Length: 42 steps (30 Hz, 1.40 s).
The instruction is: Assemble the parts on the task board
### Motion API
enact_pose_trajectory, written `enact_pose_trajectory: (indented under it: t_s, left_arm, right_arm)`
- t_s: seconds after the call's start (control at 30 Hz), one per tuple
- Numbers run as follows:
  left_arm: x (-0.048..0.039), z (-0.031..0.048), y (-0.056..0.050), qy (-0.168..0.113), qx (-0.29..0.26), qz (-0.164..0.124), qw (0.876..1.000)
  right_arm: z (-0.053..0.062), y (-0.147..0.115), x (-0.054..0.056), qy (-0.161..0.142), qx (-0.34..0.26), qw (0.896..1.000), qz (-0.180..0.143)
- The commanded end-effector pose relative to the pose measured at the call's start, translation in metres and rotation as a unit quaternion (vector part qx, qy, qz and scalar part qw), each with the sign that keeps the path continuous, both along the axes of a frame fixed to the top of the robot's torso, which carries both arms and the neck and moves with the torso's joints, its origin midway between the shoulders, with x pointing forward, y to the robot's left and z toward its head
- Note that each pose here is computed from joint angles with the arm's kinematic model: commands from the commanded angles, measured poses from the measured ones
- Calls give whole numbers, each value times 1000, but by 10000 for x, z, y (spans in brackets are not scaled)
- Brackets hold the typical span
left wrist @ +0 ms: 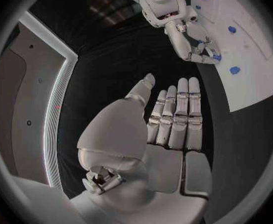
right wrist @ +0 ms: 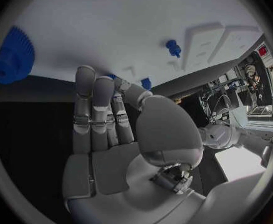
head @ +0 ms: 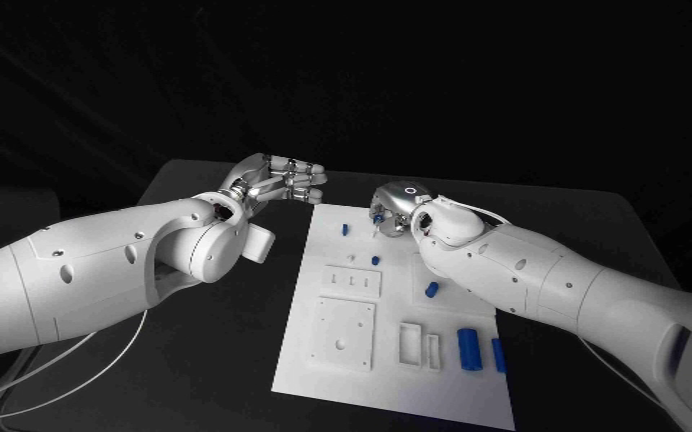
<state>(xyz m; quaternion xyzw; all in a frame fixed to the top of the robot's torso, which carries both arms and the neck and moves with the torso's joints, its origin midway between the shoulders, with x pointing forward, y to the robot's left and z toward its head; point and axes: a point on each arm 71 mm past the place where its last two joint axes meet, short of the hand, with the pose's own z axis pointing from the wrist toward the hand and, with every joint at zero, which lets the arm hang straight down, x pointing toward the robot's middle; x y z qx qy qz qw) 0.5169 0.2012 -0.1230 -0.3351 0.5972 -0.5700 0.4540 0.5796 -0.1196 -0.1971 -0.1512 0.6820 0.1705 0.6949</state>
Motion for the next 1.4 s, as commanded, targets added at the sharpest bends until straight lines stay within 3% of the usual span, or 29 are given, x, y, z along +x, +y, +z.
enact_pose_trajectory:
  t_s: [0.03,0.57,1.07,1.4]
  left_arm:
    - [-4,22,-28,-3,1,-12,1000]
    - [29,16,-18,-2,1,-14,1000]
    - [70,14,47,-5,3,-4,1000]
    - [88,14,83,-8,6,1,1000]
  right_arm:
    - [-43,-2,-5,14,-3,1000,-4]
    - [52,-112,-63,0,57,998,-4]
    - [381,-552,-129,-24,106,994,-21]
    - [479,-827,-114,-23,116,992,-38]
